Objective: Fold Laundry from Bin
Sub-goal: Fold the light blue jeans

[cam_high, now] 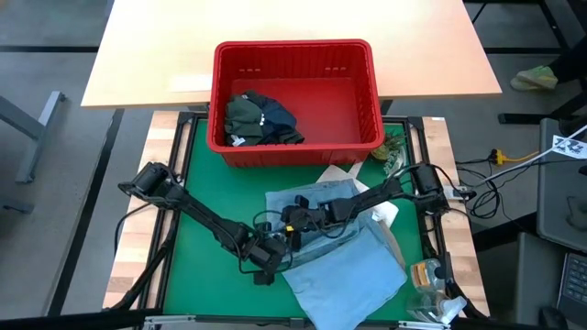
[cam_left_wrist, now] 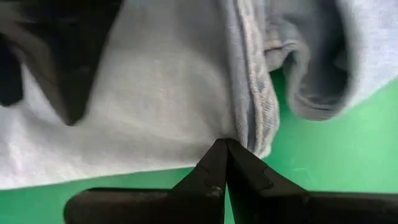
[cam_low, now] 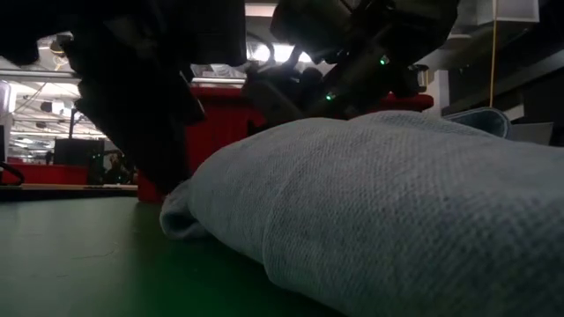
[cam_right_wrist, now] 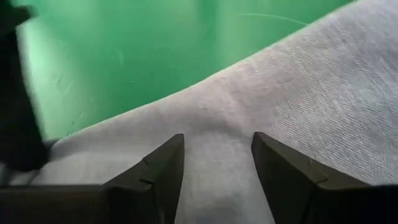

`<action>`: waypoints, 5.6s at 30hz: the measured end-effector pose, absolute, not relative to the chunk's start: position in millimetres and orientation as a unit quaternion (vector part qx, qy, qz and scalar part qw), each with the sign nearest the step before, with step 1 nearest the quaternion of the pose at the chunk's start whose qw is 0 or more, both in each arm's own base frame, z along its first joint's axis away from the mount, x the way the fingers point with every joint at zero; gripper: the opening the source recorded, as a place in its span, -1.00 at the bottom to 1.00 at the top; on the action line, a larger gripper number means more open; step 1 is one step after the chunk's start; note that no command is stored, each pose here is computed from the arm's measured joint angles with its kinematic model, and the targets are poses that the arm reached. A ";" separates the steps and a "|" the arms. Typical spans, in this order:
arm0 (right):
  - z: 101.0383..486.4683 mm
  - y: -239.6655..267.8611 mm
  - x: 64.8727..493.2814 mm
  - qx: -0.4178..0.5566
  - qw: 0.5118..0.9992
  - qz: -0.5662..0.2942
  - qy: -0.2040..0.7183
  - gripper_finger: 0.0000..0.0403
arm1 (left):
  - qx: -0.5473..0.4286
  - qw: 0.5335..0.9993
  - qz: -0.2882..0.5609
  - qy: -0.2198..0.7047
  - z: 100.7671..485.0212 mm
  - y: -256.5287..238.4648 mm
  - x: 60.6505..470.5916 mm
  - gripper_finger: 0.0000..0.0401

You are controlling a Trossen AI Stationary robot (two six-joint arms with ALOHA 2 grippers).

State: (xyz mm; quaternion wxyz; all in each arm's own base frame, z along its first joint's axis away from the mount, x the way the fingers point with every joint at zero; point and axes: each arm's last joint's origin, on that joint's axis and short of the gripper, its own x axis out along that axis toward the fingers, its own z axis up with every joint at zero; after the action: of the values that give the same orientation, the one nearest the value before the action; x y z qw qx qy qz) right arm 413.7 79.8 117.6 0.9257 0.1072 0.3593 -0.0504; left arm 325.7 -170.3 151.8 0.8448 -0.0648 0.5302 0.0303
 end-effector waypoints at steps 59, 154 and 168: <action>194.9 97.4 342.3 0.063 0.858 -0.030 0.509 -0.04 | -0.274 0.848 0.161 0.424 190.5 -181.1 313.0 -1.00; 244.3 63.6 274.5 -0.097 0.764 -0.261 0.583 -0.04 | -0.094 0.902 0.206 0.368 211.7 -109.7 340.2 -1.00; 189.4 0.6 259.8 -0.038 0.698 -0.312 0.644 -0.04 | -0.099 0.838 0.310 0.438 169.2 -34.2 359.7 -1.00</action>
State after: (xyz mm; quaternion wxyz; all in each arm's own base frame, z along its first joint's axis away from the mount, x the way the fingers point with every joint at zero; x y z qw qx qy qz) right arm 259.8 0.6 189.4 0.6979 -0.0376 0.6438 -0.3116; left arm 359.7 -34.2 169.2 0.8378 -0.0991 0.4384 0.3100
